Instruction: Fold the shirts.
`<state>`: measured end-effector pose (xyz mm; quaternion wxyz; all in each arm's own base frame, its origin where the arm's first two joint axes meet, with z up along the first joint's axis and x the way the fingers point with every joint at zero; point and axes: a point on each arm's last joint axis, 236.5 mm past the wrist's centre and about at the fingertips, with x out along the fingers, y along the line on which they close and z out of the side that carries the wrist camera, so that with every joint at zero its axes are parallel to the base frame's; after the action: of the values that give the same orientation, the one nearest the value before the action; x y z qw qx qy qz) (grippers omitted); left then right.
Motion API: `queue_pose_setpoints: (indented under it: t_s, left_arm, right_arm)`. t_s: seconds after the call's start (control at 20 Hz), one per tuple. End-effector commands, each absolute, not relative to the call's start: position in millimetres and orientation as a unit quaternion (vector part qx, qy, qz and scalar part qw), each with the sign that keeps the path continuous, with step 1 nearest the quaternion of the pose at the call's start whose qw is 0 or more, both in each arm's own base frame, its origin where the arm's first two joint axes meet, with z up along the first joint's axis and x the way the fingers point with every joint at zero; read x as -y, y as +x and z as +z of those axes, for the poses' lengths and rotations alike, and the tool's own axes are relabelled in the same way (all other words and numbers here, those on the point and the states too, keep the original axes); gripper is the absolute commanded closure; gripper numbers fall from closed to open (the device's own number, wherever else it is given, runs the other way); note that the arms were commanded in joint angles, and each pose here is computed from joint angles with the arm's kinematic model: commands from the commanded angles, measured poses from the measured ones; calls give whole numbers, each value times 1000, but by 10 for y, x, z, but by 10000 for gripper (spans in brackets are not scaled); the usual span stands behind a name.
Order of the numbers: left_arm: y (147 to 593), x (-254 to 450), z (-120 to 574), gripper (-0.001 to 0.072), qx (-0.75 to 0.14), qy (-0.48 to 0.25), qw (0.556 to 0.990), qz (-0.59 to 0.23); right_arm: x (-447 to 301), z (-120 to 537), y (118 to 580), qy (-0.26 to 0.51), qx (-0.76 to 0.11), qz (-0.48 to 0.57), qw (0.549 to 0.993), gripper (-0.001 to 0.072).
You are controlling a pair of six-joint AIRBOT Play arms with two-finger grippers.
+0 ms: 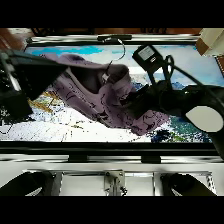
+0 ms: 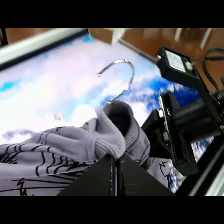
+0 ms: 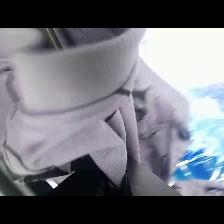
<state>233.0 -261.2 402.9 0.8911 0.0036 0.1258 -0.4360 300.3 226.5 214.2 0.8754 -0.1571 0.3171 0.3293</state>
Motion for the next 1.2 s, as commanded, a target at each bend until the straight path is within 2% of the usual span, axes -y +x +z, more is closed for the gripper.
queue_pose_setpoints:
  t_s: [0.0,0.15,0.35,0.5,0.85,0.9,0.95,1.0,1.05,1.15]
  left_arm:
    - [2463,2524,4251,657,-90,-12,908,-410]
    - [2735,2696,4119,657,-107,-31,910,-399]
    - [3215,2614,3795,656,-132,10,931,-341]
    - [3495,2509,3605,655,-165,-19,937,-307]
    - [3474,2709,3495,643,-191,-54,924,-327]
    - [3446,2702,3530,523,-184,-45,924,-331]
    - [3416,2680,3580,285,-175,-36,926,-334]
    - [3372,2649,3654,108,-164,-31,927,-336]
    - [3324,2611,3750,81,-153,-33,928,-337]
    - [3190,2526,4037,81,-115,-23,932,-343]
  right_arm:
    - [-2234,2470,3054,-156,-277,322,892,640]
    - [-2376,2616,3030,-159,-241,353,890,641]
    - [-2386,2794,2971,-151,-211,362,895,641]
    - [-2338,2925,2905,-149,-193,362,900,641]
    - [-2336,2940,3044,-119,-193,339,913,642]
    - [-2288,2991,3110,-118,-182,324,921,643]
    - [-2193,3061,3195,-118,-171,299,931,643]
    - [-2086,3128,3259,-123,-163,274,940,643]
    - [-1962,3209,3319,-128,-155,247,948,643]
    - [-1739,3384,3398,-136,-138,200,960,644]
